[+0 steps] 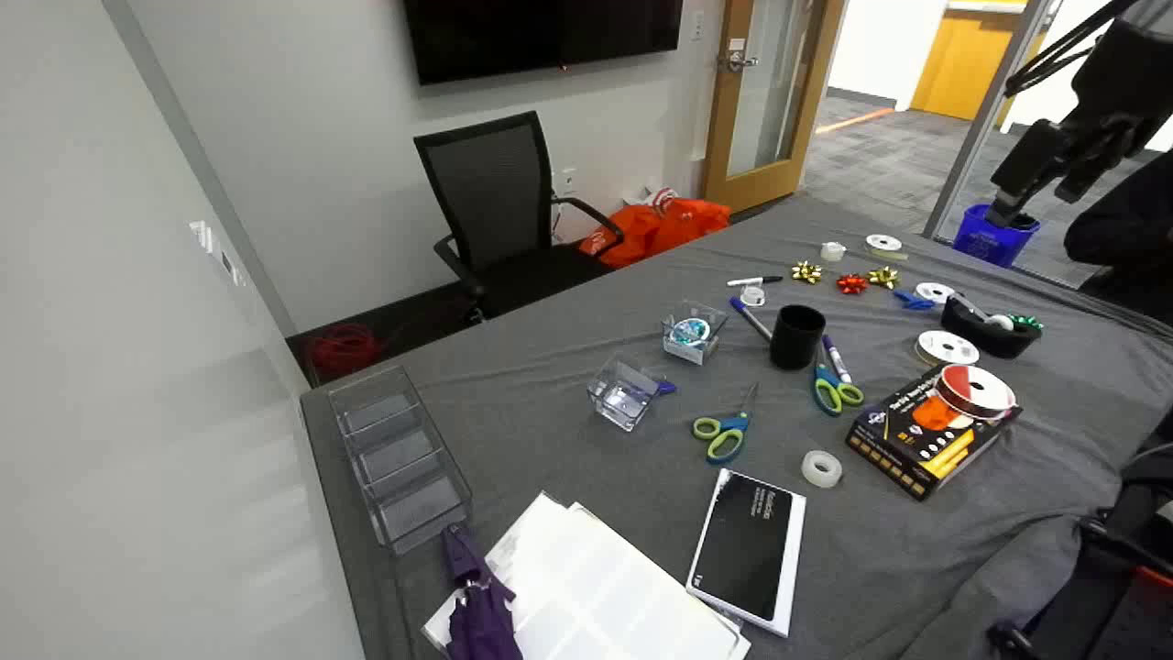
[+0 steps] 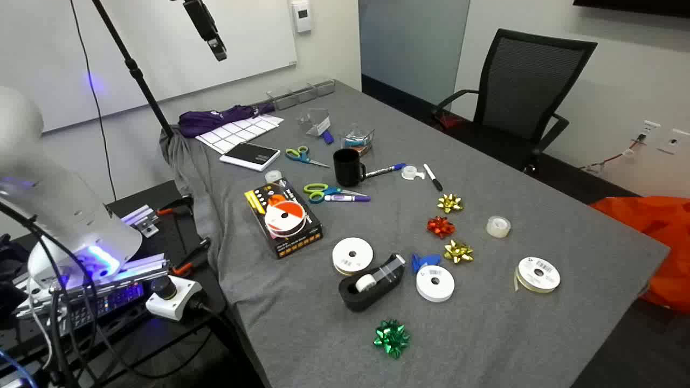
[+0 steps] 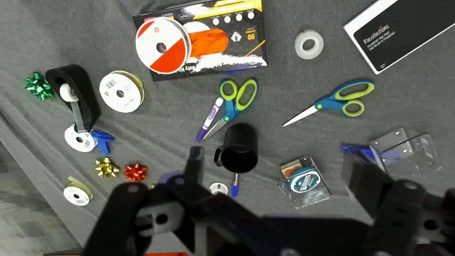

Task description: Put the circular object inside the container

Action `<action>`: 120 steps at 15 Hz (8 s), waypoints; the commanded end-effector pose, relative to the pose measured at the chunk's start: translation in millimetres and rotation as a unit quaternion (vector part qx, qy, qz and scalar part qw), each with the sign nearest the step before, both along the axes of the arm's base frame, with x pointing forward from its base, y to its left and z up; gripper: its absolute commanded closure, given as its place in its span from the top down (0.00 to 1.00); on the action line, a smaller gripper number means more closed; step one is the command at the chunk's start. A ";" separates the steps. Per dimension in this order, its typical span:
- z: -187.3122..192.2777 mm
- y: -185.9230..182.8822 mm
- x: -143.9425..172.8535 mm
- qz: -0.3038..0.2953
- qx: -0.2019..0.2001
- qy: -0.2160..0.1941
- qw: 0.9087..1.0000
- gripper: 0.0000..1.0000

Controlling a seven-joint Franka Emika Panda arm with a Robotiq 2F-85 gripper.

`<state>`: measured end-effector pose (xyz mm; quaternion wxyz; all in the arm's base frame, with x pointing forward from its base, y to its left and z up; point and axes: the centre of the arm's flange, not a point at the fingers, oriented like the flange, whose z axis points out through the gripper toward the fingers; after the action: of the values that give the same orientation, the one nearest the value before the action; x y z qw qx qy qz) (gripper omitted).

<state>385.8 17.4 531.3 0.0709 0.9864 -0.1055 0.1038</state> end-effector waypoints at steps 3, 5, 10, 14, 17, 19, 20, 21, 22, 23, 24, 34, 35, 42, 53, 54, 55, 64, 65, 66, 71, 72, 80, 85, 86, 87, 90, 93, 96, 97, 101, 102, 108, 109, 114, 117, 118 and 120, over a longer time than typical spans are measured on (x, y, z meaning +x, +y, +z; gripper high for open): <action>0.0 0.0 0.0 0.000 0.000 0.000 1.000 1.00; 0.0 0.0 0.0 0.000 0.000 0.000 1.000 1.00; -26.8 -21.8 20.1 0.019 -0.118 0.040 0.992 1.00; -60.6 -56.3 30.2 0.044 -0.190 0.080 0.978 1.00; -88.5 -74.8 30.2 0.059 -0.204 0.097 0.972 1.00; -106.3 -86.1 31.6 0.071 -0.200 0.092 0.973 1.00; -117.3 -91.5 32.6 0.076 -0.195 0.083 0.974 1.00; -125.1 -95.6 33.8 0.079 -0.192 0.077 0.975 1.00; -135.1 -100.9 35.8 0.087 -0.188 0.071 0.976 1.00; -142.7 -105.3 37.5 0.092 -0.186 0.068 0.976 1.00; -149.4 -112.9 40.6 0.098 -0.184 0.069 0.976 1.00; -175.8 -111.4 29.8 0.089 -0.196 0.096 0.972 1.00; -175.9 -111.4 29.8 0.089 -0.196 0.096 0.972 1.00; -263.4 -107.9 30.2 0.054 -0.215 0.119 0.968 1.00; -346.5 -92.7 22.9 0.021 -0.186 0.133 0.973 1.00; -350.0 -92.7 24.5 0.021 -0.189 0.129 0.973 1.00; -352.4 -93.3 26.0 0.022 -0.192 0.127 0.973 1.00; -364.5 -104.8 38.4 0.028 -0.224 0.112 0.968 1.00; -365.5 -106.0 38.7 0.028 -0.227 0.110 0.967 1.00; -367.3 -107.4 38.9 0.026 -0.229 0.109 0.967 0.75; -373.6 -111.2 36.9 -0.004 -0.224 0.100 0.970 0.45; -374.7 -111.4 36.5 -0.012 -0.221 0.097 0.970 0.39; -373.6 -110.7 39.2 -0.050 -0.213 0.084 0.972 0.00; -364.9 -110.6 39.3 -0.052 -0.216 0.092 0.971 0.01; -357.5 -109.6 37.8 -0.048 -0.218 0.096 0.970 0.01; -353.5 -109.0 37.6 -0.047 -0.218 0.098 0.970 0.01; -331.2 -102.1 40.5 -0.042 -0.210 0.102 0.971 0.01; -310.9 -88.6 50.2 -0.050 -0.193 0.099 0.975 0.01; -285.7 -62.4 67.1 -0.069 -0.174 0.092 0.978 0.01; -277.9 -52.6 72.2 -0.078 -0.165 0.089 0.979 0.01; -239.6 -5.6 99.2 -0.123 -0.109 0.068 0.984 0.01; -227.9 6.3 108.0 -0.134 -0.086 0.055 0.986 0.01; -171.9 52.8 158.5 -0.191 0.028 -0.012 0.981 0.01; -165.4 57.9 165.0 -0.197 0.040 -0.023 0.979 0.01; -152.7 60.7 161.5 -0.201 0.044 -0.035 0.978 0.02; -154.2 59.9 160.8 -0.201 0.043 -0.033 0.978 0.02; -154.3 59.9 160.8 -0.201 0.043 -0.033 0.978 0.01; -163.3 85.8 174.9 -0.243 0.087 -0.053 0.965 0.01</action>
<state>546.9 78.4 377.2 0.0411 0.9413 -0.3143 0.1164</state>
